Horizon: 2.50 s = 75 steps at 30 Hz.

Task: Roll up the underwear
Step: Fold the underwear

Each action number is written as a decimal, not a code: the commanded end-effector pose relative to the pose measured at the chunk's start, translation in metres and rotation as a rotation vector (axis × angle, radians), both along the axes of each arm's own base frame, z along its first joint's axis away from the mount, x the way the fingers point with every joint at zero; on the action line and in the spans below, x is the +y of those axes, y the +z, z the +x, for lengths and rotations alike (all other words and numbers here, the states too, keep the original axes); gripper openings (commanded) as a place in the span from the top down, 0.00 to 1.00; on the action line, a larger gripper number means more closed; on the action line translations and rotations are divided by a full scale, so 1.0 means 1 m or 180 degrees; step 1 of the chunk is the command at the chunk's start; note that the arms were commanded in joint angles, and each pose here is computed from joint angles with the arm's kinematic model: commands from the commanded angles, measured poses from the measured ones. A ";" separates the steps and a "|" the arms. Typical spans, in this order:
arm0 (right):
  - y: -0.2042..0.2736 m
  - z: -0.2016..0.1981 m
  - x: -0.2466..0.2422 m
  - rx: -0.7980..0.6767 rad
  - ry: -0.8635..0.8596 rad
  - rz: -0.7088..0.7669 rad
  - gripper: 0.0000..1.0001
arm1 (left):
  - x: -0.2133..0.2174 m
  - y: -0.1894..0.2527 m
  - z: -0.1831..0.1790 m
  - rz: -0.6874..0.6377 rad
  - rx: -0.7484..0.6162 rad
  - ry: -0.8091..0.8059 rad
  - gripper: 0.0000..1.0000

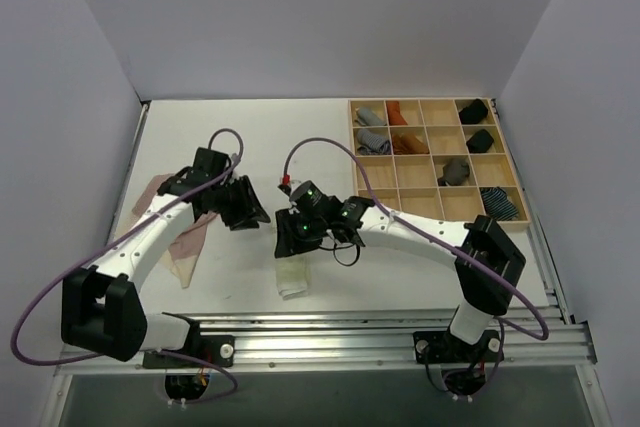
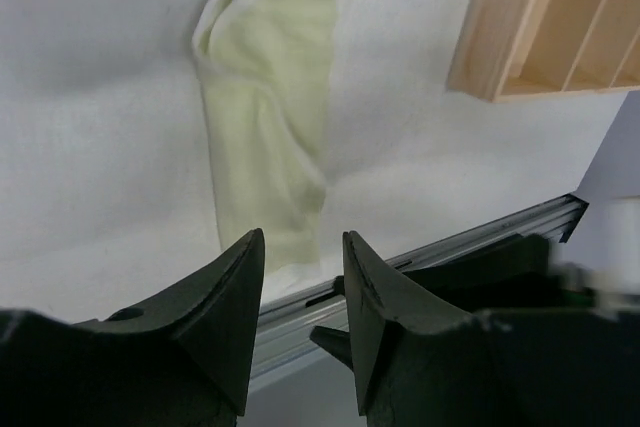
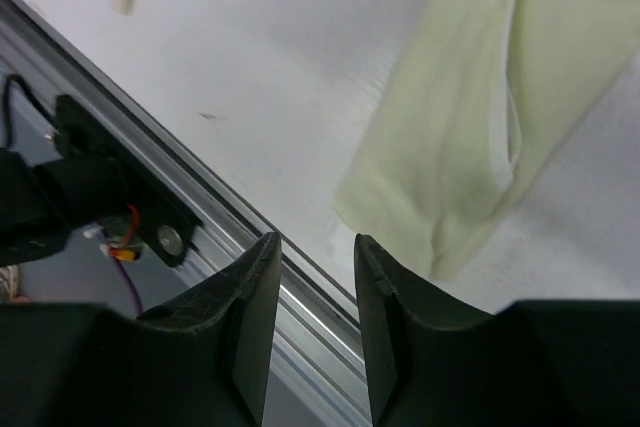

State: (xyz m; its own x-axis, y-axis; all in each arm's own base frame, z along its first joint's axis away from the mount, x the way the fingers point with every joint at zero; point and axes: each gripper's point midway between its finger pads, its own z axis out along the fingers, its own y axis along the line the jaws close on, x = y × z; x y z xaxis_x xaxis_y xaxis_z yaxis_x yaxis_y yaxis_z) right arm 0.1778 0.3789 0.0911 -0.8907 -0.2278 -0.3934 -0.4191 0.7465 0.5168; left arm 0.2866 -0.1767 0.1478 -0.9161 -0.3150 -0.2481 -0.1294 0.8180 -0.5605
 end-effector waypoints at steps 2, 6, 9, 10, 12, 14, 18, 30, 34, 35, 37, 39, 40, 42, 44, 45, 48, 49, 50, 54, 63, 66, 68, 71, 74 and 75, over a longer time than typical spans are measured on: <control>0.017 0.022 0.007 -0.0149 0.0057 -0.0072 0.69 | 0.010 -0.034 -0.046 0.0050 0.0413 0.0413 0.54; 0.007 0.054 0.009 -0.0168 0.0093 -0.0084 0.71 | 0.009 -0.039 -0.071 -0.0086 0.0433 0.0611 0.56; -0.003 0.081 0.008 -0.0152 0.0071 -0.0042 0.72 | 0.001 -0.042 -0.079 -0.0326 0.0396 0.0702 0.58; -0.005 0.083 0.010 -0.0118 0.0115 0.0007 0.73 | -0.009 -0.040 -0.083 -0.0536 0.0449 0.0663 0.60; -0.017 0.095 0.009 -0.0077 0.0123 0.0011 0.72 | -0.020 -0.047 -0.087 -0.0682 0.0463 0.0611 0.63; -0.030 0.099 0.011 0.0005 0.0186 0.0036 0.72 | -0.030 -0.046 -0.086 -0.0762 0.0408 0.0609 0.64; -0.046 0.102 0.017 0.0087 0.0265 0.0072 0.74 | -0.051 -0.049 -0.090 -0.0816 0.0394 0.0569 0.64; -0.037 0.105 0.018 0.0008 0.0199 -0.0034 0.73 | -0.066 -0.105 -0.109 -0.0511 0.0541 0.0434 0.70; -0.029 0.108 0.026 -0.0032 0.0215 0.0058 0.73 | -0.063 -0.123 -0.118 -0.0465 0.0597 0.0436 0.70; -0.024 0.112 0.030 -0.0062 0.0221 0.0097 0.73 | -0.062 -0.126 -0.119 -0.0451 0.0611 0.0439 0.70; -0.021 0.112 0.038 -0.0078 0.0256 0.0153 0.73 | -0.061 -0.131 -0.121 -0.0402 0.0643 0.0412 0.70; -0.018 0.110 0.045 -0.0037 0.0284 0.0229 0.73 | -0.061 -0.134 -0.122 -0.0349 0.0661 0.0397 0.71; -0.021 0.109 0.048 -0.0016 0.0297 0.0248 0.73 | -0.061 -0.135 -0.123 -0.0324 0.0661 0.0378 0.71; -0.022 0.103 0.054 0.0032 0.0345 0.0323 0.73 | -0.059 -0.136 -0.124 -0.0274 0.0684 0.0371 0.71; -0.024 0.099 0.063 0.0086 0.0372 0.0438 0.74 | -0.058 -0.136 -0.127 -0.0247 0.0692 0.0356 0.71; -0.026 0.091 0.065 0.0184 0.0438 0.0508 0.74 | -0.057 -0.137 -0.127 -0.0240 0.0692 0.0366 0.71; -0.038 0.086 0.072 0.0294 0.0475 0.0584 0.75 | -0.055 -0.135 -0.128 -0.0226 0.0680 0.0386 0.71; -0.049 0.085 0.072 0.0340 0.0466 0.0545 0.75 | -0.054 -0.135 -0.129 -0.0214 0.0681 0.0393 0.71; -0.055 0.087 0.071 0.0357 0.0446 0.0532 0.75 | -0.052 -0.135 -0.131 -0.0188 0.0696 0.0392 0.71; -0.078 0.100 0.069 0.0419 0.0334 0.0470 0.76 | -0.047 -0.135 -0.135 -0.0138 0.0683 0.0423 0.71; -0.089 0.140 0.062 0.0338 0.0020 0.0520 0.76 | -0.035 -0.146 -0.143 0.0007 0.0723 0.0499 0.71; -0.092 0.145 0.058 0.0316 0.0028 0.0500 0.78 | -0.043 -0.144 -0.131 0.0054 0.0692 0.0438 0.71; -0.092 0.146 0.056 0.0300 0.0046 0.0453 0.78 | -0.042 -0.147 -0.130 0.0252 0.0741 0.0322 0.71; -0.082 0.148 0.053 0.0240 0.0059 0.0414 0.78 | -0.049 -0.126 -0.120 0.0312 0.0688 0.0206 0.63; -0.052 0.157 0.050 0.0069 0.0022 0.0446 0.76 | -0.052 -0.089 -0.112 0.0232 0.0515 0.0202 0.55; -0.043 0.161 0.049 0.0029 0.0001 0.0474 0.75 | -0.051 -0.079 -0.109 0.0223 0.0431 0.0187 0.51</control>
